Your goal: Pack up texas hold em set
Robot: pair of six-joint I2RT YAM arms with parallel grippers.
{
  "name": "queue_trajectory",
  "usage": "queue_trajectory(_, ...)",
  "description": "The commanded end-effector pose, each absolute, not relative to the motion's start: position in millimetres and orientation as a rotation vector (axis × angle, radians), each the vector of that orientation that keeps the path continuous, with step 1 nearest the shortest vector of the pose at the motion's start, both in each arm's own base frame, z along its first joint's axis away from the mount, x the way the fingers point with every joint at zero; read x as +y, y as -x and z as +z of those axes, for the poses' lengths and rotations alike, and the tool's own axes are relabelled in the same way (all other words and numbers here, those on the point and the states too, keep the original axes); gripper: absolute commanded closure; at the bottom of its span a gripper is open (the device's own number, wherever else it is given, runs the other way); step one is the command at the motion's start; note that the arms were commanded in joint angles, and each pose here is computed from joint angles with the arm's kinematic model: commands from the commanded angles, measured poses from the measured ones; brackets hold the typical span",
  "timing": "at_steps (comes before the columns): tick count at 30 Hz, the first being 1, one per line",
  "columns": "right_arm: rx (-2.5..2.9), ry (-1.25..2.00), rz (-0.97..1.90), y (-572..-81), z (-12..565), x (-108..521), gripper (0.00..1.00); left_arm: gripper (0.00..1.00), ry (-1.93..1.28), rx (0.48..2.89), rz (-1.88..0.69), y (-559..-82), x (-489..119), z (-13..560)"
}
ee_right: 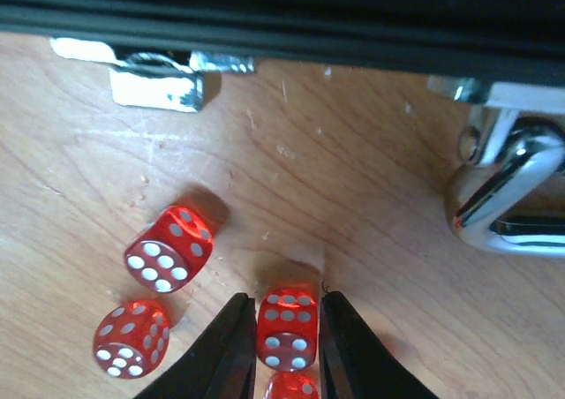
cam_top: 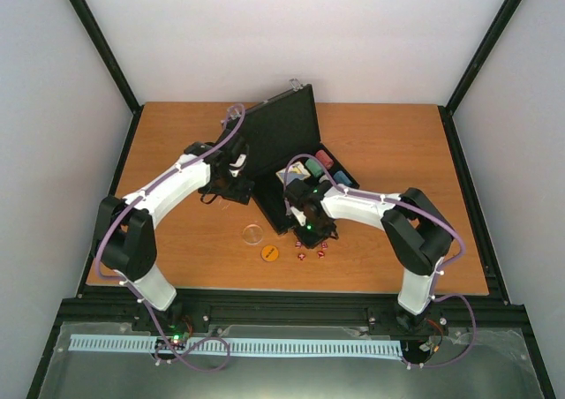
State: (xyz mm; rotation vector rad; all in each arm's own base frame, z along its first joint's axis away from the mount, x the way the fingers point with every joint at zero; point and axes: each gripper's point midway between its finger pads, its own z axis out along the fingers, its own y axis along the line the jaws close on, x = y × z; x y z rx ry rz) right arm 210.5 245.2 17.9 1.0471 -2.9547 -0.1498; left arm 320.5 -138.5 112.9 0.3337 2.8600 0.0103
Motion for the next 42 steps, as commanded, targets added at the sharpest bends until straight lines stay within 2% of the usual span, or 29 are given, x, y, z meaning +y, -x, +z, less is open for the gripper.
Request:
queue_trajectory(1, -2.953, -1.104, -0.14, -216.5, 37.7, 253.7, 0.8, 0.0, -0.349, 2.82, -0.007, -331.0, -142.5, 125.1)
queue_trajectory(6, -3.027, -1.152, -0.165, -241.1, 85.0, 270.1, 0.8, 0.0, -0.351, 2.825, -0.004, -331.3, -142.6, 121.6)
queue_trajectory(10, -3.062, -1.131, -0.166, -261.9, 101.4, 275.3, 0.79, 0.0, -0.35, 2.826, -0.011, -331.8, -143.7, 120.3)
queue_trajectory(11, -3.055, -1.129, -0.173, -263.8, 101.5, 276.3, 0.77, 0.0, -0.352, 2.824, -0.011, -332.1, -143.8, 120.9)
queue_trajectory(14, -3.015, -1.135, -0.178, -256.8, 95.4, 273.8, 0.61, 0.0, -0.355, 2.815, -0.006, -332.9, -143.3, 123.1)
queue_trajectory(17, -2.972, -1.124, -0.199, -242.5, 87.0, 266.7, 0.53, 0.0, -0.347, 2.817, -0.011, -331.6, -142.9, 121.6)
queue_trajectory(23, -2.89, -1.079, -0.195, -218.9, 62.6, 252.6, 0.53, 0.0, -0.348, 2.84, -0.015, -325.6, -141.9, 111.8)
queue_trajectory(34, -2.858, -1.029, -0.16, -209.6, 32.2, 243.7, 0.45, 0.0, -0.355, 2.837, -0.025, -325.5, -143.1, 113.0)
queue_trajectory(42, -2.837, -1.023, -0.142, -206.9, 13.1, 240.9, 0.45, 0.0, -0.352, 2.832, -0.022, -324.2, -141.7, 115.6)
